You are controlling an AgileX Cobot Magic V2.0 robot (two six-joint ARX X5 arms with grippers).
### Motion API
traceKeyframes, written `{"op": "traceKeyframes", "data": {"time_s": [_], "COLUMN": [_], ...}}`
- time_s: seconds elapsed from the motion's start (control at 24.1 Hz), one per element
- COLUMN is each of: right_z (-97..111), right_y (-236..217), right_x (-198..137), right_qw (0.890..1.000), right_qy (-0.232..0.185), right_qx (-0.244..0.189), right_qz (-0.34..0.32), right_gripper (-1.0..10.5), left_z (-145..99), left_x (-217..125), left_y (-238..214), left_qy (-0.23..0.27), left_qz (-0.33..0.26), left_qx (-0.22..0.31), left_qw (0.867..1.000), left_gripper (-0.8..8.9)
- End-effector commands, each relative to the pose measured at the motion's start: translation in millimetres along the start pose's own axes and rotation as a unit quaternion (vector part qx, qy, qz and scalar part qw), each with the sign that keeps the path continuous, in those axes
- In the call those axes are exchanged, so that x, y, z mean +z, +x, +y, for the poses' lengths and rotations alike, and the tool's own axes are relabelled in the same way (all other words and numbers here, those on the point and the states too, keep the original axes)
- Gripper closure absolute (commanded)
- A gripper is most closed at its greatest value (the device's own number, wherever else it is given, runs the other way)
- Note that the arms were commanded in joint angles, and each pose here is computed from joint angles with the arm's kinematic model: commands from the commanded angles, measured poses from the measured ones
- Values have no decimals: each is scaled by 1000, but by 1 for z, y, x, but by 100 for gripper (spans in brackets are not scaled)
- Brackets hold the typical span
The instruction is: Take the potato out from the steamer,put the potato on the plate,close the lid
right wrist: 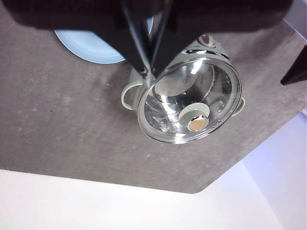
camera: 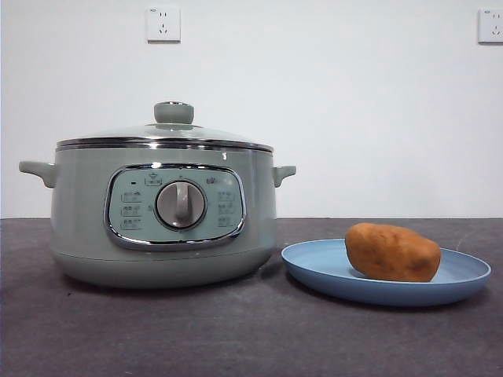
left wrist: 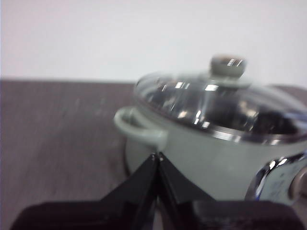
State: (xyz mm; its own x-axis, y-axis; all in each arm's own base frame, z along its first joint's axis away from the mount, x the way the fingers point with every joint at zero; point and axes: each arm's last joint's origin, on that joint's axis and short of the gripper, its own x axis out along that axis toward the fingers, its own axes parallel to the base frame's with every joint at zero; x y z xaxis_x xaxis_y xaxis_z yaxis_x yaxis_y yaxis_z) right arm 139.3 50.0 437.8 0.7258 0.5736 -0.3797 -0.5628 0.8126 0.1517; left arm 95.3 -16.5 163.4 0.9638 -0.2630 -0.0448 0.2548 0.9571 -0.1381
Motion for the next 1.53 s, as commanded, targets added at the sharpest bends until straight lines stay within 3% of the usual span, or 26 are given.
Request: {"op": "traceKeyframes", "data": {"time_s": [0.04,0.29,1.53], "right_z": [0,0,0], "right_y": [0,0,-1], "right_x": [1,1,-4], "right_qw": [1000,1000,1000], "right_qy": [-2,-2,4], "right_qx": [-1,-1,-1], "right_qz": [-3,-3,16], "right_gripper": [947,947,947], "left_z": [3,6,6], "left_x": [-9,-16,-16], "left_y": [1,0,0], "left_qy": [-26,-52,-51], "left_qz": [29,58,56], "left_qx": [27,78,78], "left_qw": [999,994,994], "left_gripper": [817,817,817]}}
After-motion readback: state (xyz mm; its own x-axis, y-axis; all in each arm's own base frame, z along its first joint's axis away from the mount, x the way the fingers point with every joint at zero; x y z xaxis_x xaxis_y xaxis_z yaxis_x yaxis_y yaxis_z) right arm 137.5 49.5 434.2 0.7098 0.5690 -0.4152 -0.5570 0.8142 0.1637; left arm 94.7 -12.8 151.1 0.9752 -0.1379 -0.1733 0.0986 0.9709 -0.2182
